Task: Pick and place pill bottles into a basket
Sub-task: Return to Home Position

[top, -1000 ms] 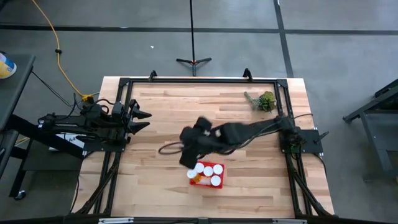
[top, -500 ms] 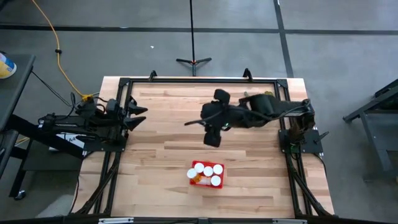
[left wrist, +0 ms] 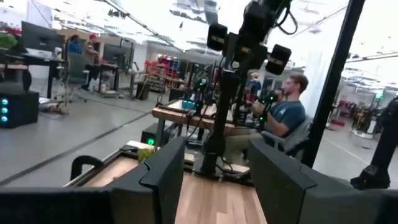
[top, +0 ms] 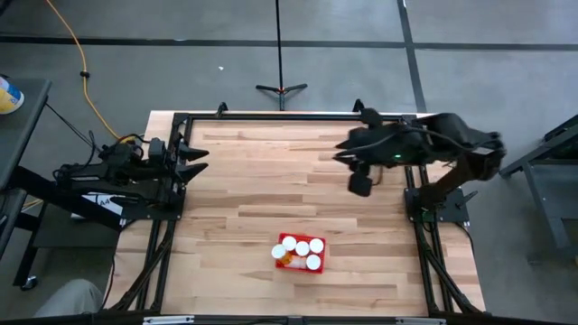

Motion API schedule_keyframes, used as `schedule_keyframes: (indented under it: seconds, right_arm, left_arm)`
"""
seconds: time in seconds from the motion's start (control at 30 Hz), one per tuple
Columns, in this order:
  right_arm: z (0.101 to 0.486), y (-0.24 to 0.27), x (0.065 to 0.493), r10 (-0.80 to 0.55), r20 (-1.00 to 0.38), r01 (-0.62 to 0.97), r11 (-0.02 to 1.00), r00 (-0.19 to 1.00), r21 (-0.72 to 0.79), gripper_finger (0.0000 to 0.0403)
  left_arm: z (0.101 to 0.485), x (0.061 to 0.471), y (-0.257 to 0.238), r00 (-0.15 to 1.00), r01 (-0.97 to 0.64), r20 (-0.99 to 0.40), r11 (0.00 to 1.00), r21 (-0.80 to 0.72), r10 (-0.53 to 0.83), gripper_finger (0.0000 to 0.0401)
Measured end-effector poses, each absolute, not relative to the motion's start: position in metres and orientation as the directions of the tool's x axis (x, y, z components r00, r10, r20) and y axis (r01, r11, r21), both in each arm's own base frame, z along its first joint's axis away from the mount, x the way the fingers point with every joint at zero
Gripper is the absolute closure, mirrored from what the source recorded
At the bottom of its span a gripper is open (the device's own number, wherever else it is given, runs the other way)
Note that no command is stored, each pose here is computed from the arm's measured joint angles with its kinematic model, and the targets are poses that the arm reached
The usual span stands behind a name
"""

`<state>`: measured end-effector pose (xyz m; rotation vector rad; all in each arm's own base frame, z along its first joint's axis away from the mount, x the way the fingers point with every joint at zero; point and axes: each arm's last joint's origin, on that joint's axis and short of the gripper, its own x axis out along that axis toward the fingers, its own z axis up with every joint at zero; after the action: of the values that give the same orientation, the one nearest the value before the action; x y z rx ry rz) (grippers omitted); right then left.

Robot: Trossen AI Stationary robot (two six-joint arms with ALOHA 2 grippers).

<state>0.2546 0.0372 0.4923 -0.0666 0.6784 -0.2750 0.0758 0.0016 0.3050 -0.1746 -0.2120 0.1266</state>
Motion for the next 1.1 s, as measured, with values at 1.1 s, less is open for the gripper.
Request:
schedule_keyframes:
  seconds: [1.1]
  right_arm:
    - [0.386, 0.008, 0.102, -0.367, -0.345, 0.424, 0.899, 0.864, 0.107, 0.0341]
  left_arm:
    - [0.293, 0.036, 0.009, 0.934, -0.304, 0.161, 0.945, -0.119, 0.320, 0.0190]
